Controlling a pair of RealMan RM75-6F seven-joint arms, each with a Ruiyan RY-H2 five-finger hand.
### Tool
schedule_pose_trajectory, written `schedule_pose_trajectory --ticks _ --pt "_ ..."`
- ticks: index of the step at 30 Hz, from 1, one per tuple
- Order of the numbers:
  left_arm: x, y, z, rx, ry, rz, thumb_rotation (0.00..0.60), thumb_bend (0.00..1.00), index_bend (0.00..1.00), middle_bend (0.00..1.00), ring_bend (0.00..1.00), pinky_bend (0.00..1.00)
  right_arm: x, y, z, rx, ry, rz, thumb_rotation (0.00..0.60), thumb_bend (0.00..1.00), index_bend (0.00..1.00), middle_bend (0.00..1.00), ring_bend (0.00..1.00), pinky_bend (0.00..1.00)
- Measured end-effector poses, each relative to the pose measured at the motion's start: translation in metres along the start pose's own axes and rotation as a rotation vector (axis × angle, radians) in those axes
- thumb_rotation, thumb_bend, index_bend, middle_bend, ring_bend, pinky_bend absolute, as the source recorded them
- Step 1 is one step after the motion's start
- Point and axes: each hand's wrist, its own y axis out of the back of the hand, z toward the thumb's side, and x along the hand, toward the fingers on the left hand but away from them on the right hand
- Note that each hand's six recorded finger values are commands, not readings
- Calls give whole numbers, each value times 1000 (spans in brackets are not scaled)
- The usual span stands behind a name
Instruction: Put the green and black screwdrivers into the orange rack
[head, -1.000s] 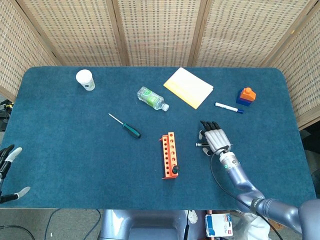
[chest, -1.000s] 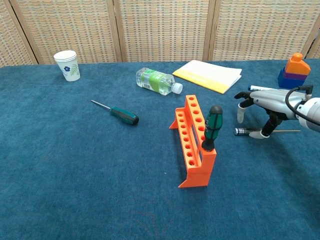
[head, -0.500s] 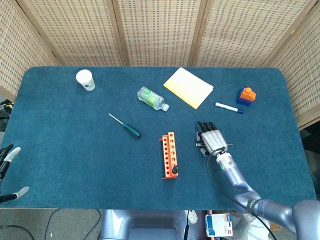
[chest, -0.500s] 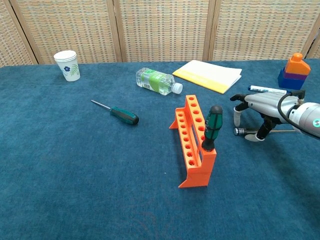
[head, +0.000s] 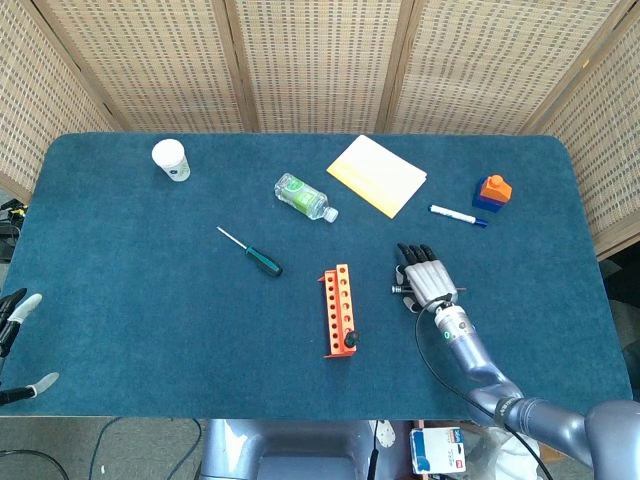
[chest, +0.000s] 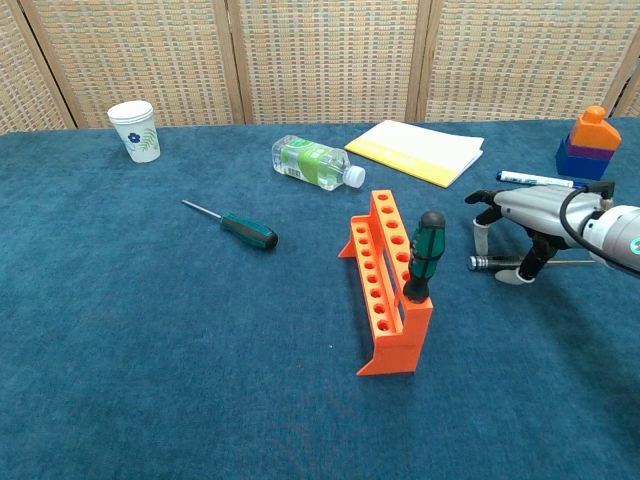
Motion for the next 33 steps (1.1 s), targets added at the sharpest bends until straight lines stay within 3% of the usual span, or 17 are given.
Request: schedule_pose_trajectory --ticks 19,28,33 --pt "2 -4 2 10 4 -12 600 0 0 0 0 0 -5 -3 -2 -35 -5 -1 600 299 605 0 0 0" --pt "1 -4 1 6 3 -13 600 0 0 0 0 0 0 9 6 -148 20 -28 600 301 615 0 0 0" --pt "1 -3 1 -1 1 -13 600 0 0 0 0 0 8 37 7 -307 41 -78 600 301 625 0 0 0"
